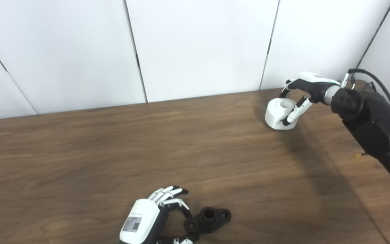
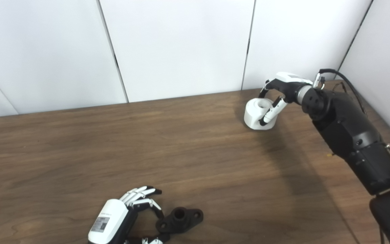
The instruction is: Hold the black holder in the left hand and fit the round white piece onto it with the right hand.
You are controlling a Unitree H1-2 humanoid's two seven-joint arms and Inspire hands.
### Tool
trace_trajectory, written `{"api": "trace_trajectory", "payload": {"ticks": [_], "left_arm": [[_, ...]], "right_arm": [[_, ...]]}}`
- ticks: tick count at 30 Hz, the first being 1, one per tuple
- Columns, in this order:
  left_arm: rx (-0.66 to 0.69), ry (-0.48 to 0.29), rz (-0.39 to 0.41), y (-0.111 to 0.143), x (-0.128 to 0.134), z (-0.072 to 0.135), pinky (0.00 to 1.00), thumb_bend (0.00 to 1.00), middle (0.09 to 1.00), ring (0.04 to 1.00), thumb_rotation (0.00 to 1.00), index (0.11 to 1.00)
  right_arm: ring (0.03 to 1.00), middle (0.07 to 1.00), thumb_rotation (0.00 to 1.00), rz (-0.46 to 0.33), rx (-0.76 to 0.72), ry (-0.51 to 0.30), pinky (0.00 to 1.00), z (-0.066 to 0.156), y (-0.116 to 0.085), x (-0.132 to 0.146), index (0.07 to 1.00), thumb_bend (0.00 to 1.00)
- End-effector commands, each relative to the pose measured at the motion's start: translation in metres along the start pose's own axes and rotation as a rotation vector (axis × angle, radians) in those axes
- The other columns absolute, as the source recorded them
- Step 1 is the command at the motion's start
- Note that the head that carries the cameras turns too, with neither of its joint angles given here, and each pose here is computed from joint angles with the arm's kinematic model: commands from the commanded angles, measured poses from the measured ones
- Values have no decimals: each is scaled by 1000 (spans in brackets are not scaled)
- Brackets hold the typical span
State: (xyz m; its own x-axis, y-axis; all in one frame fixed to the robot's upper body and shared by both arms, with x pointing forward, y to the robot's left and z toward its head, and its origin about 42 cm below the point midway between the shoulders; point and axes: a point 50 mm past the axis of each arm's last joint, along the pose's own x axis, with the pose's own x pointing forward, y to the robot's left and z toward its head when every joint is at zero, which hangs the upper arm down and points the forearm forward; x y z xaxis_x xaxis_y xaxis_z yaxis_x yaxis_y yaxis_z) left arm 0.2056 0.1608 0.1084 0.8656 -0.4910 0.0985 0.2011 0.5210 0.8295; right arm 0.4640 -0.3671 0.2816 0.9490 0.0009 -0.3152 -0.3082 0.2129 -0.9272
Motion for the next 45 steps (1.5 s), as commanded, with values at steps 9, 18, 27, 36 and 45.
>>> {"api": "trace_trajectory", "payload": {"ticks": [9,18,27,36,45], "left_arm": [[14,63,-70,-9,-9,-8,848,511,821,870,40,488],[11,63,-67,-8,-8,-7,843,511,824,868,40,489],[12,65,-68,-8,-8,-7,843,511,828,874,40,489],[4,63,-61,-7,-7,-7,838,511,828,872,40,489],[2,60,-63,-9,-2,-8,845,510,827,874,40,489]], "right_arm": [[1000,969,205,-105,-15,-30,1000,4,-33,-6,683,837],[1000,931,192,-157,-67,-32,1000,2,-23,-4,628,815],[1000,892,142,-230,-81,-64,988,0,-17,-3,488,520],[1000,891,141,-232,-69,-68,992,0,-15,-4,487,518],[1000,889,141,-263,-97,-101,976,11,-22,-11,487,519]]}}
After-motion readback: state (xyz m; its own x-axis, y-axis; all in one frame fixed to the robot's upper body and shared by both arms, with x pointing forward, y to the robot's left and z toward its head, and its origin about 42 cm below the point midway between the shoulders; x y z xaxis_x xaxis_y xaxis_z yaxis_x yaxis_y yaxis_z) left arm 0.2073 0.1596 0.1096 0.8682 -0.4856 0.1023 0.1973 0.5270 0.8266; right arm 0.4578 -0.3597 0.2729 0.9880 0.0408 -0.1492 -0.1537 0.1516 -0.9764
